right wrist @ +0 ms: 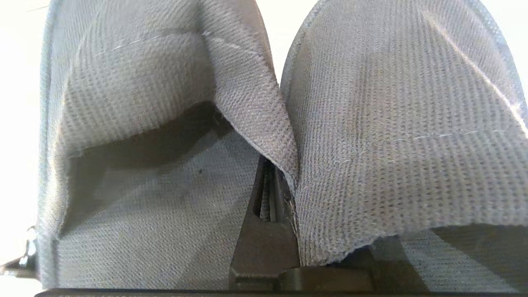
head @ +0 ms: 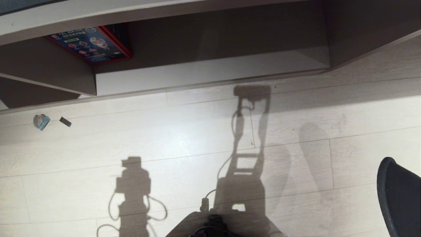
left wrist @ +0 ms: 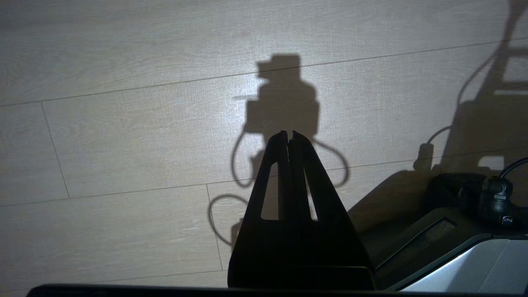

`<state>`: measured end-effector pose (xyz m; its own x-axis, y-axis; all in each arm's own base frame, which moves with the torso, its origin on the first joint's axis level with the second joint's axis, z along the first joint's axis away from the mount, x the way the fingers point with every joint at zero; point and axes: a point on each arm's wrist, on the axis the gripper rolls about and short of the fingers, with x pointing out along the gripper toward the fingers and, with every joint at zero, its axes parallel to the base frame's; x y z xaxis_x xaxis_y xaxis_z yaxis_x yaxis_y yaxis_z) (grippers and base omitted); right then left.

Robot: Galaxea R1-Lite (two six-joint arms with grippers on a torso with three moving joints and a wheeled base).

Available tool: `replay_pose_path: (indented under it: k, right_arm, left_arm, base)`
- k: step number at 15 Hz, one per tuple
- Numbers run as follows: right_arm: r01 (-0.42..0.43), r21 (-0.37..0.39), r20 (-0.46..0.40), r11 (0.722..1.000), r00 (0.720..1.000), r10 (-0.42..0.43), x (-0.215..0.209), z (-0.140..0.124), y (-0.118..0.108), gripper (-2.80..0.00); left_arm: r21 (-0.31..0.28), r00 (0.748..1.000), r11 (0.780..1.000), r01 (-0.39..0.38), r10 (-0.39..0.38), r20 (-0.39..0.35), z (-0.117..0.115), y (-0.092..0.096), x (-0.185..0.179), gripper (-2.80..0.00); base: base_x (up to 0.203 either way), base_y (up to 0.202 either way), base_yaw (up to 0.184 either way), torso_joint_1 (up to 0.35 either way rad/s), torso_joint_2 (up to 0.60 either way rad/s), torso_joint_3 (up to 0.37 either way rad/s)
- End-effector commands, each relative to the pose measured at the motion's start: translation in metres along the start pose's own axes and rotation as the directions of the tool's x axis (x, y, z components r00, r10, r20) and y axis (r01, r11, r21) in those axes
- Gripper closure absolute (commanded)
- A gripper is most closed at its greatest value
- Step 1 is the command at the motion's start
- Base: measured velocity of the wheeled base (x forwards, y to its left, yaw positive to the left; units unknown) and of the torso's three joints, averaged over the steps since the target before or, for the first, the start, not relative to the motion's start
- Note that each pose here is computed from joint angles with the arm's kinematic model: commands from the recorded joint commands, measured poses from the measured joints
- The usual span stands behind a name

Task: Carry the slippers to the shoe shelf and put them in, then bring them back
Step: Place the slippers on the floor

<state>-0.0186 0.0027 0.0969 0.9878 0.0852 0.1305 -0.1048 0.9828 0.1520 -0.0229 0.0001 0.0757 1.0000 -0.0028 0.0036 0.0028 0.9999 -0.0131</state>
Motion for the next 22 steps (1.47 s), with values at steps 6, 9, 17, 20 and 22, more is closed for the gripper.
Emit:
replay_pose_path:
  k: [6, 9, 17, 20, 22]
  right_arm:
    - [-0.018, 0.000, -0.006, 1.000, 1.000, 0.018, -0.006, -0.008, 0.000, 0.00]
    - [-0.018, 0.000, -0.006, 1.000, 1.000, 0.018, -0.006, -0.008, 0.000, 0.00]
    - [0.175, -0.075, -0.203, 0.982, 0.961, -0.187, -0.009, -0.030, -0.008, 0.00]
    - [0.174, -0.076, -0.204, 0.982, 0.961, -0.186, -0.009, -0.030, -0.008, 0.00]
    - [0.167, -0.064, -0.205, 0.984, 0.963, -0.177, -0.009, -0.031, -0.008, 0.00]
  left_arm:
    - [-0.001, 1.000, 1.000, -0.001, 0.001, 0.001, 0.000, 0.000, 0.000, 0.00]
    - [-0.001, 1.000, 1.000, -0.001, 0.001, 0.001, 0.000, 0.000, 0.000, 0.00]
    - [-0.001, 1.000, 1.000, 0.000, 0.000, 0.001, 0.000, 0.000, 0.000, 0.00]
    - [-0.001, 1.000, 1.000, 0.000, 0.000, 0.001, 0.000, 0.000, 0.000, 0.00]
    - [-0.001, 1.000, 1.000, 0.000, 0.000, 0.002, 0.000, 0.000, 0.000, 0.00]
  base:
    - [0.000, 0.000, 0.000, 0.000, 0.00, 0.000]
    - [0.000, 0.000, 0.000, 0.000, 0.00, 0.000]
    - [0.000, 0.000, 0.000, 0.000, 0.00, 0.000]
    - [0.000, 0.000, 0.000, 0.000, 0.00, 0.000]
    - [0.000, 0.000, 0.000, 0.000, 0.00, 0.000]
